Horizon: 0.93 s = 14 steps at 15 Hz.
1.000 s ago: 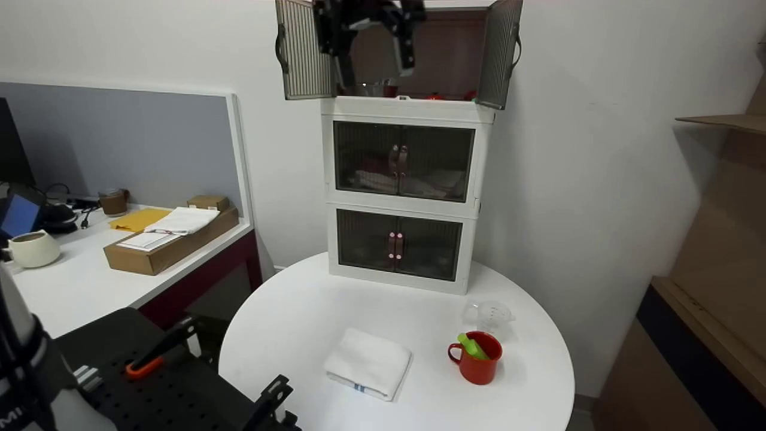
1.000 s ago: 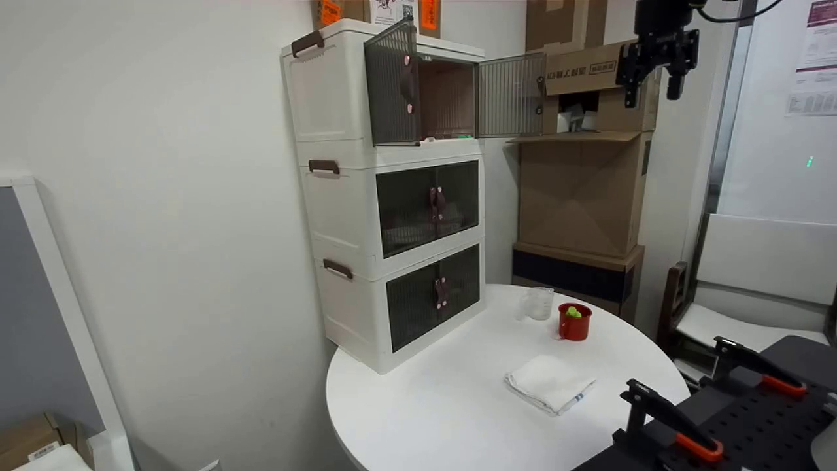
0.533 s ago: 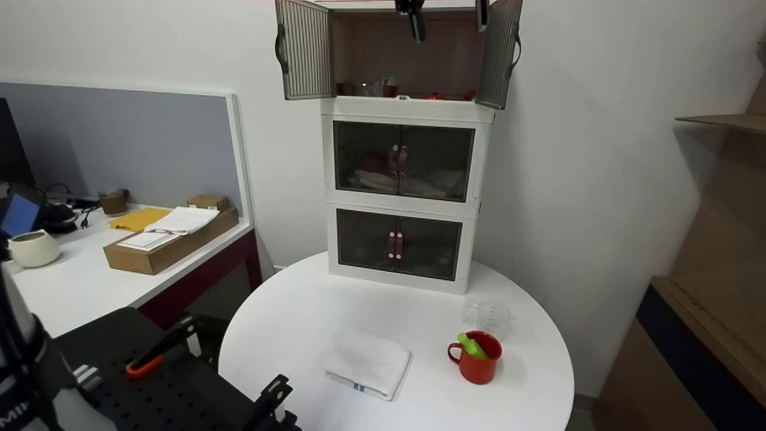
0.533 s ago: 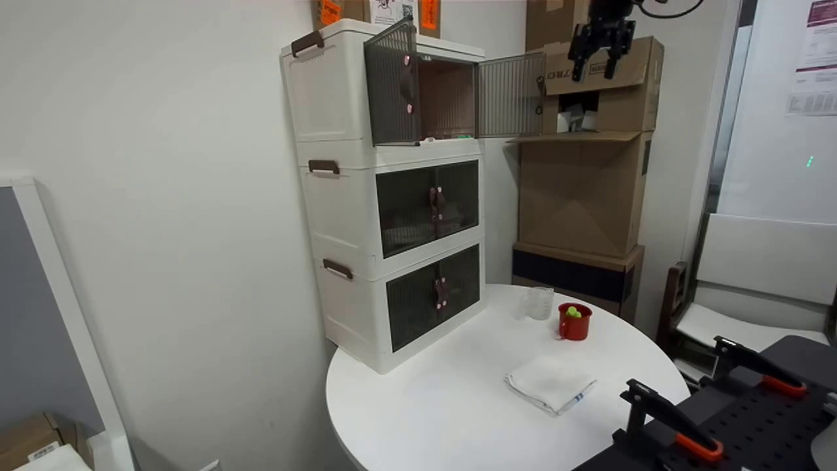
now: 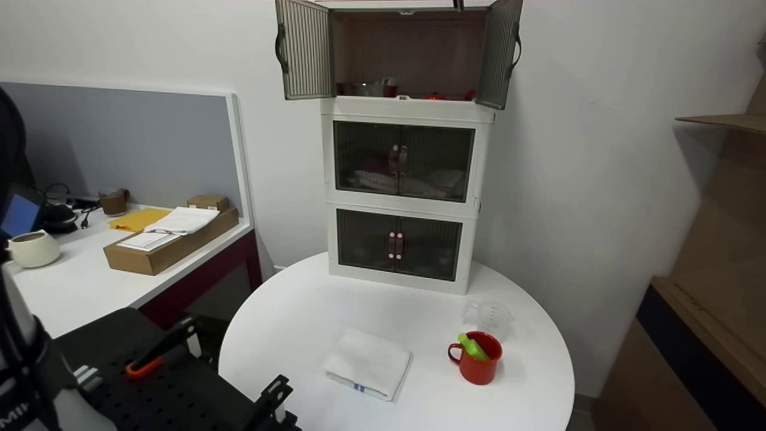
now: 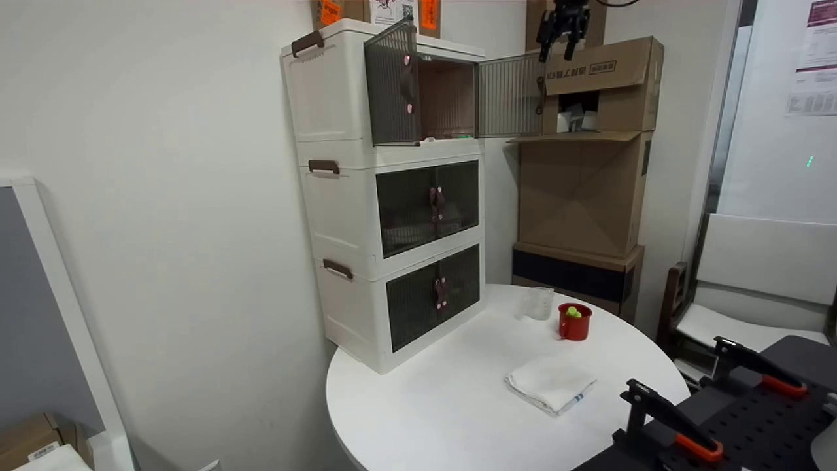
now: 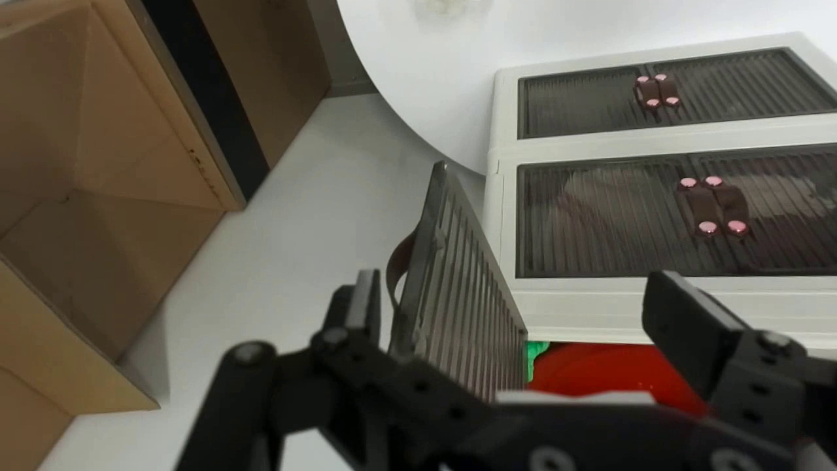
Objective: Close the top shelf's right door
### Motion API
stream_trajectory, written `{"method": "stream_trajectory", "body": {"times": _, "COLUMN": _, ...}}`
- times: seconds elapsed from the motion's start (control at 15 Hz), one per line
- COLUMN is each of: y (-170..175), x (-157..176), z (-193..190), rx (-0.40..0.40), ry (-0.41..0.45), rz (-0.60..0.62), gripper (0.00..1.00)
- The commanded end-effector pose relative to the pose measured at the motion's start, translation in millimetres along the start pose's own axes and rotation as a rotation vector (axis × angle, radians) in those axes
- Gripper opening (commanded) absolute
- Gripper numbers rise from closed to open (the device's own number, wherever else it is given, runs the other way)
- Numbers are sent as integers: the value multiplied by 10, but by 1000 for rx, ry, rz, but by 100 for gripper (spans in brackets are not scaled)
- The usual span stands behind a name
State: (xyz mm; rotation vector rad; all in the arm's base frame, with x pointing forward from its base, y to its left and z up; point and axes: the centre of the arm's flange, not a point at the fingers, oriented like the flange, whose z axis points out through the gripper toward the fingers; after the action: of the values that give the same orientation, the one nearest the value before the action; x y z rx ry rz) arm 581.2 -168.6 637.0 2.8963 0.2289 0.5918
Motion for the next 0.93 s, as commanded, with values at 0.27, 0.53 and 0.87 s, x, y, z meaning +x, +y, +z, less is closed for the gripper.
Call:
{"method": "stream_trajectory", "body": {"times": 0.27, "y": 505, "x": 911, "z": 110, "rx": 3, "ry": 40, "rz": -85, "gripper": 100}}
{"method": "stream_trajectory", "body": {"times": 0.53, "y": 467, "x": 1108, "z": 275, "rx": 56, "ry": 42, "rz": -135, "gripper": 100}}
{"method": "stream_trajectory", "body": {"times": 0.87, "y": -38, "x": 1125, "z": 244, "rx": 288, "ry": -9, "rz": -283, "gripper": 100}}
